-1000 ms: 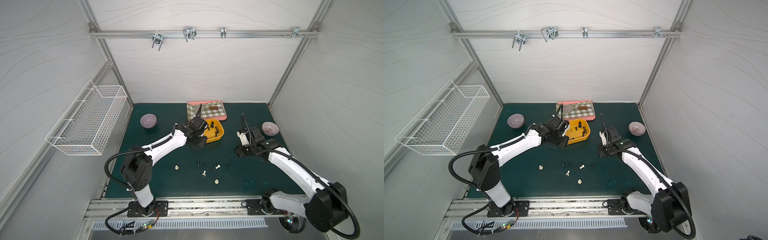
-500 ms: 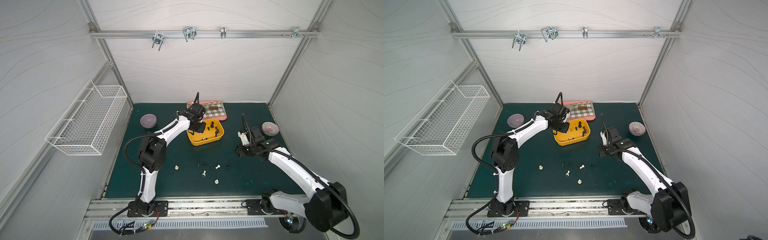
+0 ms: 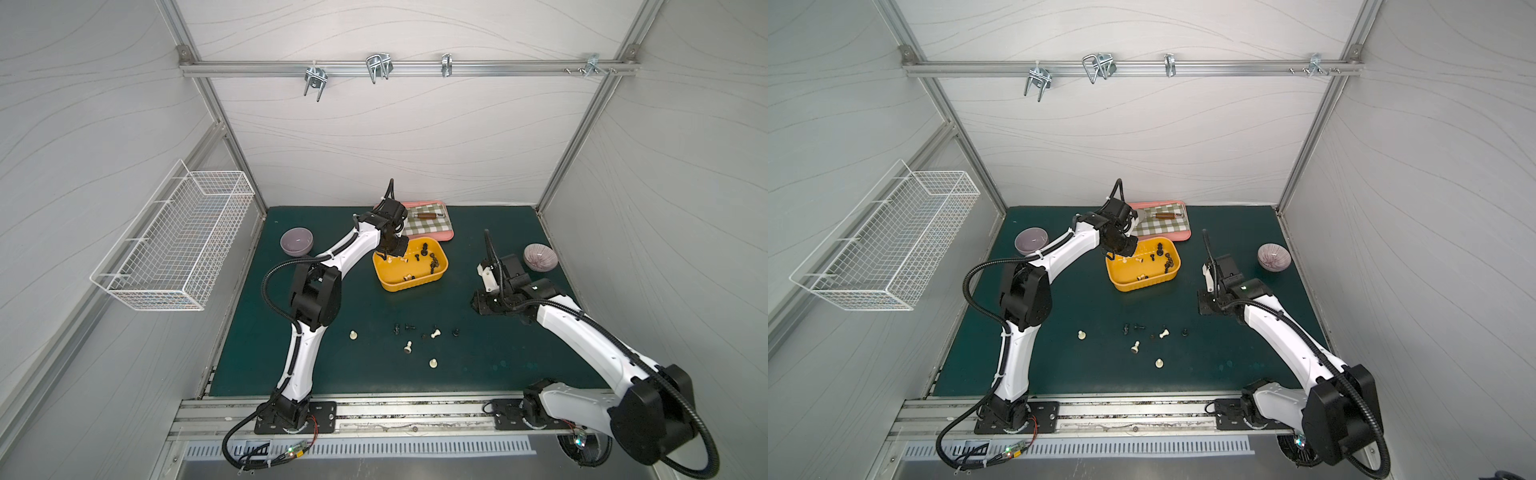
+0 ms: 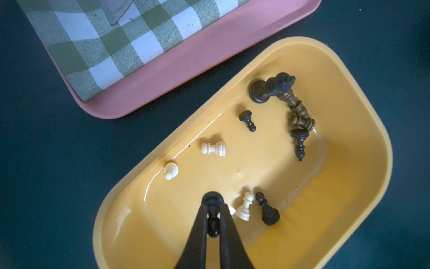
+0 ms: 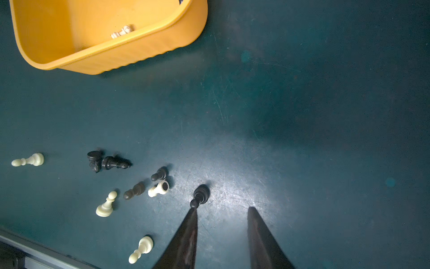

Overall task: Put the chess pieces into the storage box
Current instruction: Place the chess piece in the storage box.

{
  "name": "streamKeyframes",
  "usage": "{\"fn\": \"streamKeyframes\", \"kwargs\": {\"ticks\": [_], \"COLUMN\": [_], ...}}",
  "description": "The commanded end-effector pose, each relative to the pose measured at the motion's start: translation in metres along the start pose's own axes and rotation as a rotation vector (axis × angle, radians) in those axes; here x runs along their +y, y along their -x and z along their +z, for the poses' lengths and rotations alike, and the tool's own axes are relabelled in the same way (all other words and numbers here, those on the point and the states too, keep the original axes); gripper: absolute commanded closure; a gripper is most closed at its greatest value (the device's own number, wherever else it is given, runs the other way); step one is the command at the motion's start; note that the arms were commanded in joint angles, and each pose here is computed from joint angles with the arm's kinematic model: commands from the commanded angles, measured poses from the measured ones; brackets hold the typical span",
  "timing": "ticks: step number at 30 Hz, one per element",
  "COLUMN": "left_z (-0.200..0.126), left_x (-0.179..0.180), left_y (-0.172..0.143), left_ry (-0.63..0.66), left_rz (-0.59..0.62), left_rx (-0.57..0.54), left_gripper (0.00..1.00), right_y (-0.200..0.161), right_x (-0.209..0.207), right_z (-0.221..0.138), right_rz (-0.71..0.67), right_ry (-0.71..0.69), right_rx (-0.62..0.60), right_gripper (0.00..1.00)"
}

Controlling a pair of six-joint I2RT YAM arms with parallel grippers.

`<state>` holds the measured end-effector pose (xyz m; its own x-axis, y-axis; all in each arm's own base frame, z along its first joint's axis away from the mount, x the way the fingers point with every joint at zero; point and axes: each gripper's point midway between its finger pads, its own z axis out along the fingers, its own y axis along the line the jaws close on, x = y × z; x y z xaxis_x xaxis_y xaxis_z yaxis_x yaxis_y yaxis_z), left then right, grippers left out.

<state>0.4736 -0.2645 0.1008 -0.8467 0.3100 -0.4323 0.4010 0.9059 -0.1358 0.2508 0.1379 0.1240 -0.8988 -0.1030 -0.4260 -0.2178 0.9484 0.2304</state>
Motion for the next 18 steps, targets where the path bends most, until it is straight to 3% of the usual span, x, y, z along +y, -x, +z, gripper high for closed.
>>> {"fn": "streamKeyframes", "kwargs": {"ticks": [1,18], "left_z": [0.006,0.031], "left_x": [0.002,0.017], "left_y": [0.008,0.01], "left_ry": [-0.012,-0.003], "left_rz": [0.02,0.004], "left_rx": [0.005,0.036], "left_gripper": [0.88,0.86], "right_y": [-0.006,-0.008], "right_x": [-0.004,-0.004], "right_z": [-0.004,-0.006], "right_rz": [0.016,0.02], "right_ry": [-0.009,-0.01], "right_rx": [0.014,0.017], "right_gripper": [0.62,0.62]}}
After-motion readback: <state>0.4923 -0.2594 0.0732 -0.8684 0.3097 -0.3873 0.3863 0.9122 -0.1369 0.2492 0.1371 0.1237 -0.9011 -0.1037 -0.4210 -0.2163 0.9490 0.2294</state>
